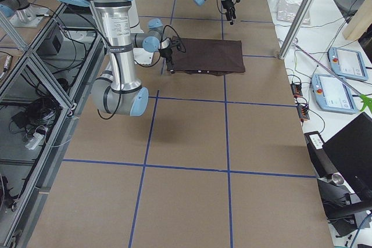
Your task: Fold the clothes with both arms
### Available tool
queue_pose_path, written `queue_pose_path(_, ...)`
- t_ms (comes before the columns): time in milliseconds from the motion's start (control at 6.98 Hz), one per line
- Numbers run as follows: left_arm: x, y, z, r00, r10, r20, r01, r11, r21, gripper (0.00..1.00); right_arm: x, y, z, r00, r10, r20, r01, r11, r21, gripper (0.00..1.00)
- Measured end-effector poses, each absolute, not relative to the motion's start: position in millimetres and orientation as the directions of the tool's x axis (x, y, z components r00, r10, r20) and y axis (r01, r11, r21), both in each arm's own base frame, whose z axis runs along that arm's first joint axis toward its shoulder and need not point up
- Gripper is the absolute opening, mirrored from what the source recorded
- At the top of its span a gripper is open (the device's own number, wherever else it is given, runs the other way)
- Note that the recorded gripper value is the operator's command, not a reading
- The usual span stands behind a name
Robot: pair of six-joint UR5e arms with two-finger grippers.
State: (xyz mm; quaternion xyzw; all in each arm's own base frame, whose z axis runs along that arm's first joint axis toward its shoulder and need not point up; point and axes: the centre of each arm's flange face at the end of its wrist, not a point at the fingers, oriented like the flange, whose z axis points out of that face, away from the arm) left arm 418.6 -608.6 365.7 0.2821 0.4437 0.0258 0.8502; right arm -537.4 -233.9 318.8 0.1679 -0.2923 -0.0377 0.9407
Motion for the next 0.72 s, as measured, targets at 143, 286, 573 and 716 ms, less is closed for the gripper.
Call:
queue_pose_path(143, 418.6, -608.6, 365.7, 0.605, 0.294, -0.740, 0.207, 0.839, 0.503, 1.00, -535.9, -236.1, 321.5, 0.833, -0.176, 0.524, -0.017, 0.939, 0.343, 1.00)
queue_pose_path(286, 418.7, -608.6, 365.7, 0.605, 0.295, -0.740, 0.206, 0.839, 0.503, 1.00, -532.9, -240.4, 324.6, 0.845, -0.178, 0.504, -0.008, 0.939, 0.345, 1.00)
queue_pose_path(573, 418.7, -608.7, 366.1, 0.605, 0.295, -0.739, 0.205, 0.839, 0.504, 1.00, -519.6, -258.2, 337.9, 0.874, -0.171, 0.454, 0.014, 0.944, 0.329, 1.00)
queue_pose_path(716, 418.7, -608.6, 365.9, 0.605, 0.296, -0.739, 0.205, 0.839, 0.504, 1.00, -508.9, -269.7, 348.7, 0.892, -0.162, 0.423, 0.024, 0.949, 0.314, 1.00)
